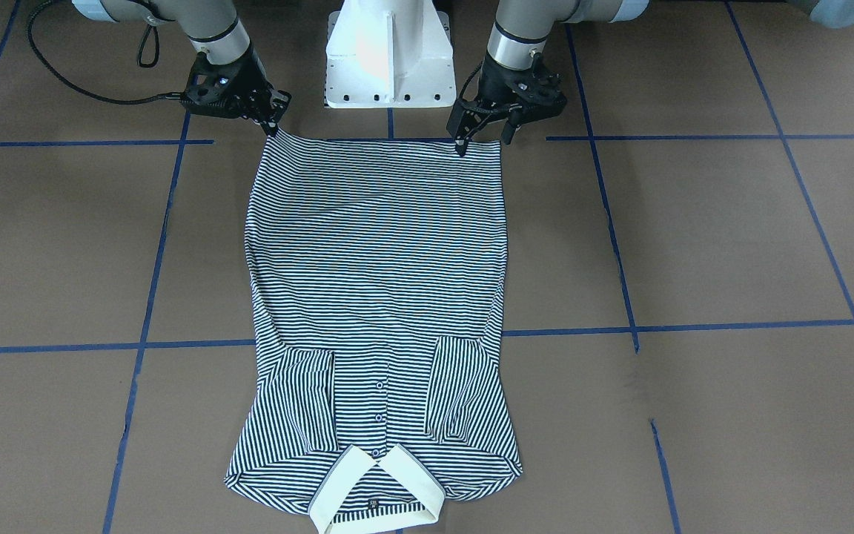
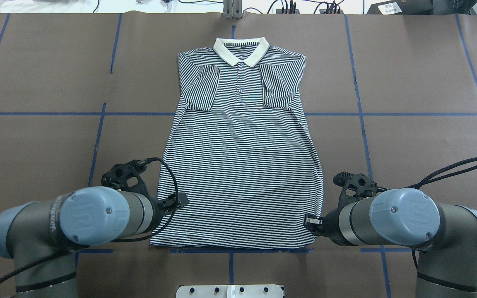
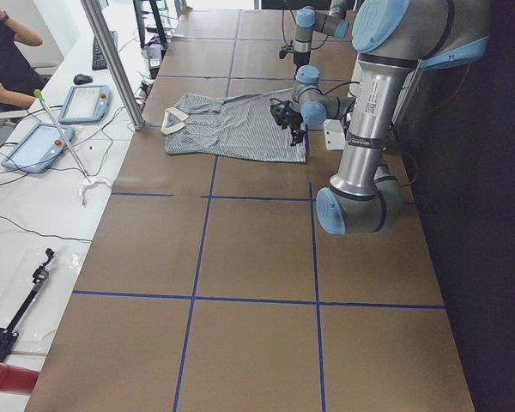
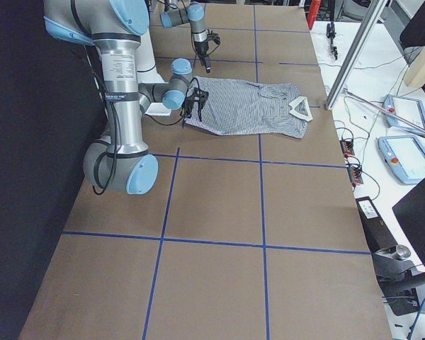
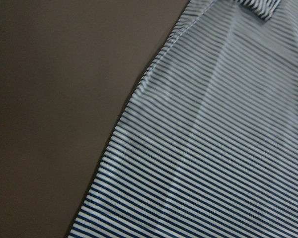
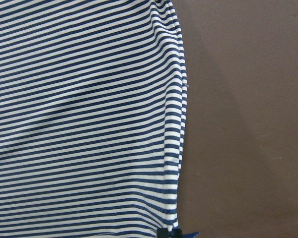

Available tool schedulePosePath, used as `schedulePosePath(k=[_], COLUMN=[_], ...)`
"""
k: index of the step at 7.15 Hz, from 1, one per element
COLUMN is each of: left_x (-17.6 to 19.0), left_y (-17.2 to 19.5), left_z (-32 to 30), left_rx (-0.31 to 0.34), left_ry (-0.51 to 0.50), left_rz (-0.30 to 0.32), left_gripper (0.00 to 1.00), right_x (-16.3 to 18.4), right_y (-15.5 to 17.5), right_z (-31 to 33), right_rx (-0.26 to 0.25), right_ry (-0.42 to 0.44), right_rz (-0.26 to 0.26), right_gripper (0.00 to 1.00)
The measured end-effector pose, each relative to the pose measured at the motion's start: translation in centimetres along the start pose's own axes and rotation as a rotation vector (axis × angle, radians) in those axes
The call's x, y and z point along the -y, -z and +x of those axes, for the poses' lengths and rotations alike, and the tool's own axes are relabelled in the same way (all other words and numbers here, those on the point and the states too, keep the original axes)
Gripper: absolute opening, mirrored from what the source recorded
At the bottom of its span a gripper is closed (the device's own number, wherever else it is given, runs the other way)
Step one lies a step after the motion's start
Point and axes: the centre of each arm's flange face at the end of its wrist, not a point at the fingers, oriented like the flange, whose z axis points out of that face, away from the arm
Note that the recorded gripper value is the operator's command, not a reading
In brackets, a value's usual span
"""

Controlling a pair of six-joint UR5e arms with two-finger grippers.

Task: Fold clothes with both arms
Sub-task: 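Grasp the hem corners nearest the robot with both grippers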

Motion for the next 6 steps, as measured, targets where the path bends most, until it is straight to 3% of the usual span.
schedulePosePath(k=[2, 6], left_x=[-3.0, -3.3], left_y=[-3.1, -5.3], left_z=[-1.5, -2.4], left_rx=[0.062, 0.102], left_ry=[0.010, 0.009], left_rz=[0.011, 0.031], left_gripper=[1.00, 1.00], right_x=[0.2, 0.2], right_y=[0.2, 0.4], right_z=[-0.1, -0.5], right_rx=[0.005, 0.013], right_ry=[-0.001, -0.001], right_rz=[0.001, 0.000], right_gripper=[0.00, 0.00])
